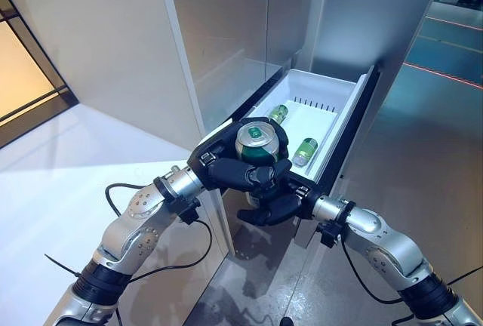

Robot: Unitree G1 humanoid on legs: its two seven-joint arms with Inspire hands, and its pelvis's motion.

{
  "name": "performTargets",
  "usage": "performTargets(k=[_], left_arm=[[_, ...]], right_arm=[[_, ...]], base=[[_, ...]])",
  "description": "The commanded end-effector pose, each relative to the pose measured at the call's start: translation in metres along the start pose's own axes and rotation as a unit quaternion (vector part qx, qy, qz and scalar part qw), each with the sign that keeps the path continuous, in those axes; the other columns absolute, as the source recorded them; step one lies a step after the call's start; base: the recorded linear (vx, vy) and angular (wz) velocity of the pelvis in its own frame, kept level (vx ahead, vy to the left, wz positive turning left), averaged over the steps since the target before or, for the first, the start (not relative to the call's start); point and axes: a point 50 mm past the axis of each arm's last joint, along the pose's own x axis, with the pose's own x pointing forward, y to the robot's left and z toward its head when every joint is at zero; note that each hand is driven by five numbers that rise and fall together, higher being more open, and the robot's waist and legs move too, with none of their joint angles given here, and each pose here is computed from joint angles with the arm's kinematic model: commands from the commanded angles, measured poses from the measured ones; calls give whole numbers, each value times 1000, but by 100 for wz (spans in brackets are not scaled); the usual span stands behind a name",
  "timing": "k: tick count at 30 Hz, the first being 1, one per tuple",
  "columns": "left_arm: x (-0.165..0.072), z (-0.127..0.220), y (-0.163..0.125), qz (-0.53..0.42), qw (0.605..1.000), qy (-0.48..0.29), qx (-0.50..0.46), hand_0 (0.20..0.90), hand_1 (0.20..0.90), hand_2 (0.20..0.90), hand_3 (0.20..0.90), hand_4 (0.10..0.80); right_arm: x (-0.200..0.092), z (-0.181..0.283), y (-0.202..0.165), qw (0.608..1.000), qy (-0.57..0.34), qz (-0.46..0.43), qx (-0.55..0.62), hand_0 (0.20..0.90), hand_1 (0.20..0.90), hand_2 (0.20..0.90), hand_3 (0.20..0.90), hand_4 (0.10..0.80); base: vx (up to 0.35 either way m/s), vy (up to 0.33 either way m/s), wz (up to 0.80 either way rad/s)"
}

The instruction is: Put drinks into fridge and close the fridge

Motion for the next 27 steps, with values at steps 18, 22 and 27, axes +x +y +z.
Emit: performTargets(k=[18, 22, 27], left_arm=[[28, 33, -10, -67, 992, -103, 10, 300, 300, 300, 200, 100], [29, 30, -11, -70, 993, -98, 6, 300, 300, 300, 200, 100], [29, 32, -10, -70, 993, -95, 5, 300, 300, 300, 200, 100]], right_arm=[[22, 94, 35, 951, -245, 144, 119, 900, 900, 900, 900, 800], [24, 94, 35, 939, -264, 141, 168, 900, 900, 900, 900, 800], [22, 101, 28, 946, -285, 98, 115, 900, 900, 900, 900, 800]], base=[[0, 0, 0], [0, 0, 0], [0, 0, 0]])
